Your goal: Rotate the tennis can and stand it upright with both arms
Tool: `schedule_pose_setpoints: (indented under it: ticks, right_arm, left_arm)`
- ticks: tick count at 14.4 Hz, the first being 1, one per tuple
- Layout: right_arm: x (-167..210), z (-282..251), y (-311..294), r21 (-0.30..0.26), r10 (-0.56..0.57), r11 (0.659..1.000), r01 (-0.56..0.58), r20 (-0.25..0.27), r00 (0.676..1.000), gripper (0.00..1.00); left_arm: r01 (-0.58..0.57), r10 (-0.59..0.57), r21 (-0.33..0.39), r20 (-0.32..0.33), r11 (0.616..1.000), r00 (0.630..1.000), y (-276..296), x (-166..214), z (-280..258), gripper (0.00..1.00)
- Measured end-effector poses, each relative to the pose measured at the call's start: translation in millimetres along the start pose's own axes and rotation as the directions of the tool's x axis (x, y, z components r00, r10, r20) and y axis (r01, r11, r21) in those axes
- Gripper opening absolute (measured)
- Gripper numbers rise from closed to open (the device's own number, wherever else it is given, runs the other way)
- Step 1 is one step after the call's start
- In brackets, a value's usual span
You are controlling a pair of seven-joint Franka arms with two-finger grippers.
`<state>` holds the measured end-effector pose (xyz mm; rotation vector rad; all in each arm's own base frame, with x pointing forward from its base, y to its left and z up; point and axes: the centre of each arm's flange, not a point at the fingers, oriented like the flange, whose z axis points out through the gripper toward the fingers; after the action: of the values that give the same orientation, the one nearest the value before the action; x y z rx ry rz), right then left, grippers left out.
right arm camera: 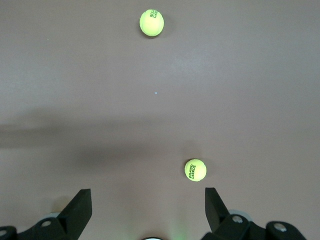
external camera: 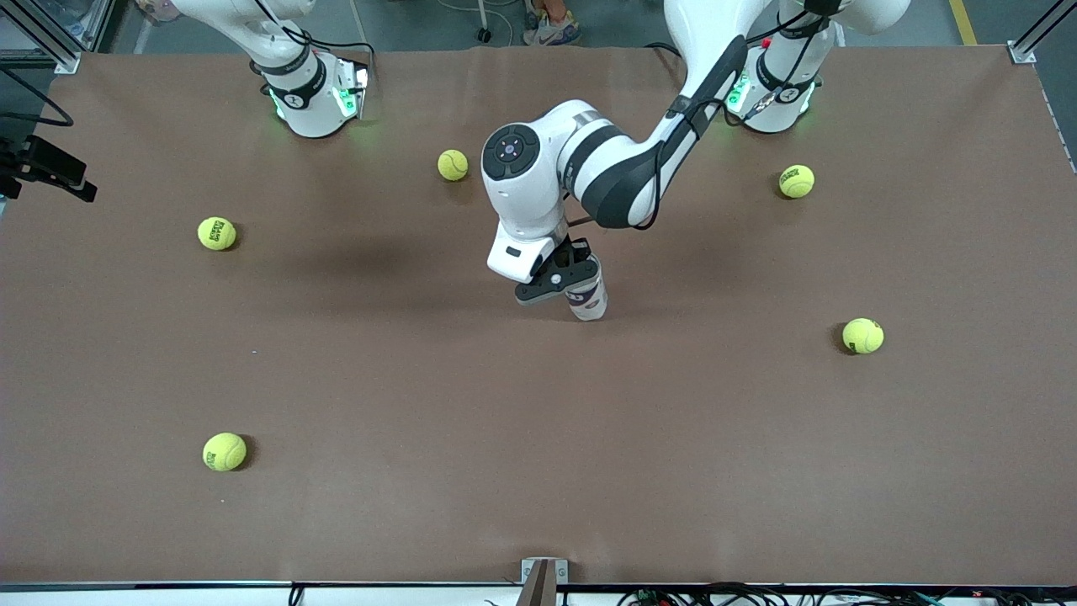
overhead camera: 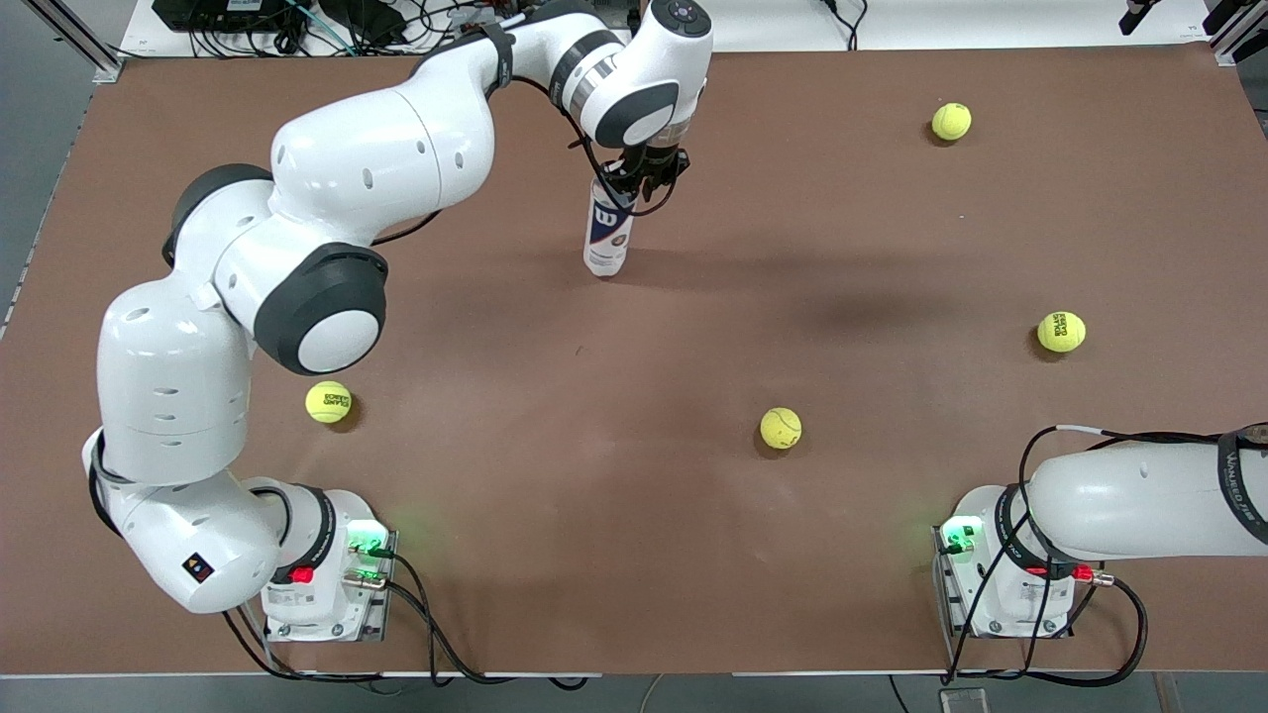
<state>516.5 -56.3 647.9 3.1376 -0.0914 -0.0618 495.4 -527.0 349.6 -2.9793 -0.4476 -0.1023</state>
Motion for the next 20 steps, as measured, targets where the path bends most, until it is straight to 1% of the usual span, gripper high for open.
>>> schedule_pose_setpoints:
  ticks: [1,2,3,4,6,7,10,12,14,16,20]
  right_arm:
    - [0,0,0,0.000,0.000,1.000,0.000,0.000,1.000,1.00]
    - [0,0,0,0.000,0.000,1.000,0.000,0.000,1.000,1.00]
    - [0,0,1,0.000,0.001,1.000,-0.001,0.000,1.000,1.00]
    - [0,0,1,0.000,0.001,1.000,-0.001,0.000,1.000,1.00]
    - [0,0,1,0.000,0.002,1.000,-0.002,0.000,1.000,1.00]
    - [0,0,1,0.000,0.002,1.000,-0.002,0.000,1.000,1.00]
    - [0,0,2,0.000,0.003,1.000,-0.003,0.000,1.000,1.00]
    - [0,0,5,0.001,0.008,1.000,-0.008,0.000,1.000,1.00]
    - [0,0,5,0.002,0.009,1.000,-0.009,-0.001,1.000,1.00]
    - [0,0,4,0.005,0.007,1.000,-0.007,-0.002,1.000,1.00]
    - [1,0,2,0.018,0.004,1.000,-0.004,-0.006,1.000,1.00]
  left_arm:
    - [0.003,-0.003,-0.006,-0.003,1.000,1.000,0,2,-4,0.45]
    - [0.008,-0.008,-0.015,-0.008,1.000,1.000,-1,5,-10,0.55]
    - [0.016,-0.016,-0.030,-0.015,0.999,1.000,-4,10,-21,0.63]
    - [0.026,-0.027,-0.045,-0.023,0.999,0.999,-9,16,-36,0.75]
    - [0.054,-0.056,-0.066,-0.034,0.996,0.998,-26,29,-72,0.93]
    - [0.067,-0.069,-0.070,-0.037,0.995,0.997,-35,35,-88,1.00]
    - [0.098,-0.102,-0.080,-0.048,0.992,0.994,-61,52,-121,1.00]
    - [0.078,-0.083,-0.087,-0.060,0.993,0.995,-89,83,-136,1.00]
    - [0.050,-0.057,-0.087,-0.074,0.995,0.996,-132,124,-155,1.00]
    - [0.031,-0.036,-0.068,-0.073,0.997,0.997,-181,159,-170,1.00]
    - [-0.036,0.033,-0.033,-0.064,0.999,0.997,-267,211,-184,1.00]
